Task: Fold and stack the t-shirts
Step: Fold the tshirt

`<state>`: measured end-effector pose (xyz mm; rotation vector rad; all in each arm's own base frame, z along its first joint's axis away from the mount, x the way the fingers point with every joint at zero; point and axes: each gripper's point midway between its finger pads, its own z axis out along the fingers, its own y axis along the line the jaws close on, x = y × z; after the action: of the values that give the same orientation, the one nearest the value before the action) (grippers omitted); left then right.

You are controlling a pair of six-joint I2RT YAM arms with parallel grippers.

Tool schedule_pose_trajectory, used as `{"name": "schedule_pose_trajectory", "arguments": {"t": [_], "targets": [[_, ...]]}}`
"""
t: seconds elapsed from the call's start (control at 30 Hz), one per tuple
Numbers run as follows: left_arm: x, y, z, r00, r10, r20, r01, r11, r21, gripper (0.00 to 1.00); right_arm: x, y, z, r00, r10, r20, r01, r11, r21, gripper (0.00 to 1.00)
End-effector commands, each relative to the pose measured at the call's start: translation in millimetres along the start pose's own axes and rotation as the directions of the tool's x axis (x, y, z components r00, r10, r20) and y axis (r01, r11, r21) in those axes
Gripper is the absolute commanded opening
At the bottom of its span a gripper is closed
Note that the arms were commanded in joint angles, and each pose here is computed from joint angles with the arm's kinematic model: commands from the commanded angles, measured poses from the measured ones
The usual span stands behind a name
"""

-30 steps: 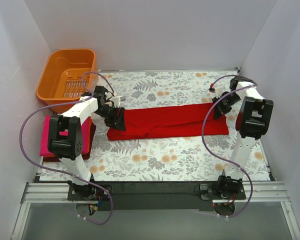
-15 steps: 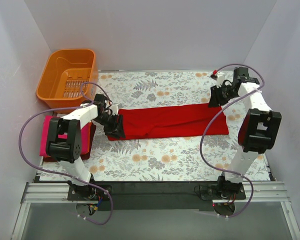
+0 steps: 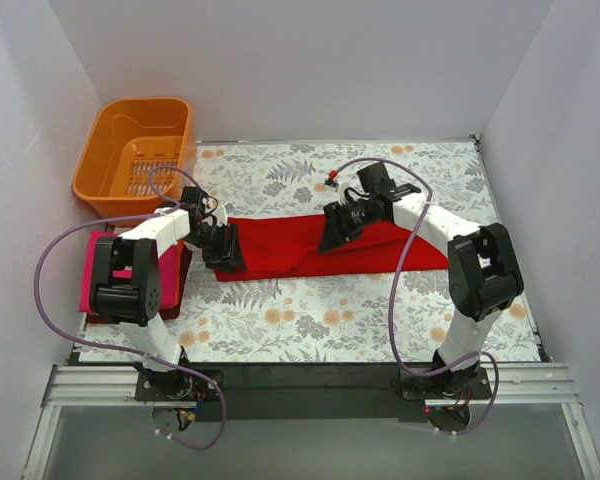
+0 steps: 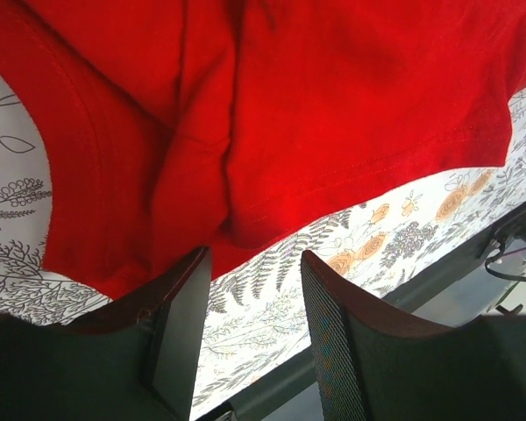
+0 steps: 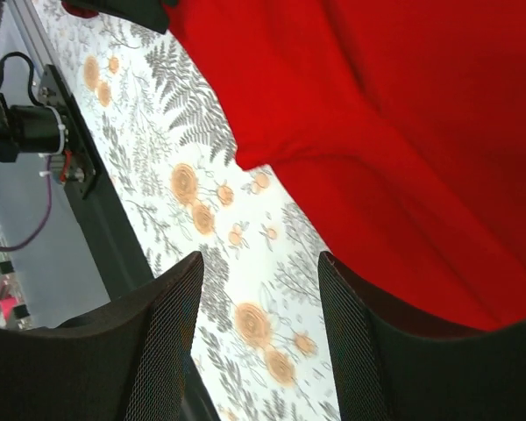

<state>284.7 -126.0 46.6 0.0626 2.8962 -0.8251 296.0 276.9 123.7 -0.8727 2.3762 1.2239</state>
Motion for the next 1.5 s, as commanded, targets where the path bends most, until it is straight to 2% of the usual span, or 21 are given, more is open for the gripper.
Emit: {"name": "schedule_pose_trajectory", "arguments": {"t": [0.0,0.27,0.83,1.0,1.17,1.47], "targets": [[-16,-6,-11,0.998,0.015,0.061,-0.015,1.000,-0.002,0.44,-16,20,16,0.997,0.059,0.052,-0.058,0.998,-0.021,0.62],[-14,-14,-5,0.999,-0.004,0.040,0.001,0.998,0.066,0.40,1,24,50,0.985,0.173,0.000,-0.173,0.985,-0.025,0.64],[-3,-9,0,1.000,-0.026,0.016,0.025,0.998,0.054,0.32,18,26,95,0.923,0.375,-0.085,-0.377,0.926,-0.018,0.64],[-3,-3,1,1.000,-0.026,0.013,0.026,0.999,0.022,0.33,24,23,99,0.911,0.400,-0.099,-0.403,0.915,-0.013,0.61],[3,8,1,1.000,-0.027,-0.002,0.027,0.999,-0.036,0.41,26,21,104,0.902,0.416,-0.114,-0.421,0.907,-0.019,0.53],[7,12,5,0.999,-0.040,-0.018,0.039,0.998,-0.047,0.42,15,27,104,0.902,0.419,-0.107,-0.425,0.904,-0.051,0.48]]}}
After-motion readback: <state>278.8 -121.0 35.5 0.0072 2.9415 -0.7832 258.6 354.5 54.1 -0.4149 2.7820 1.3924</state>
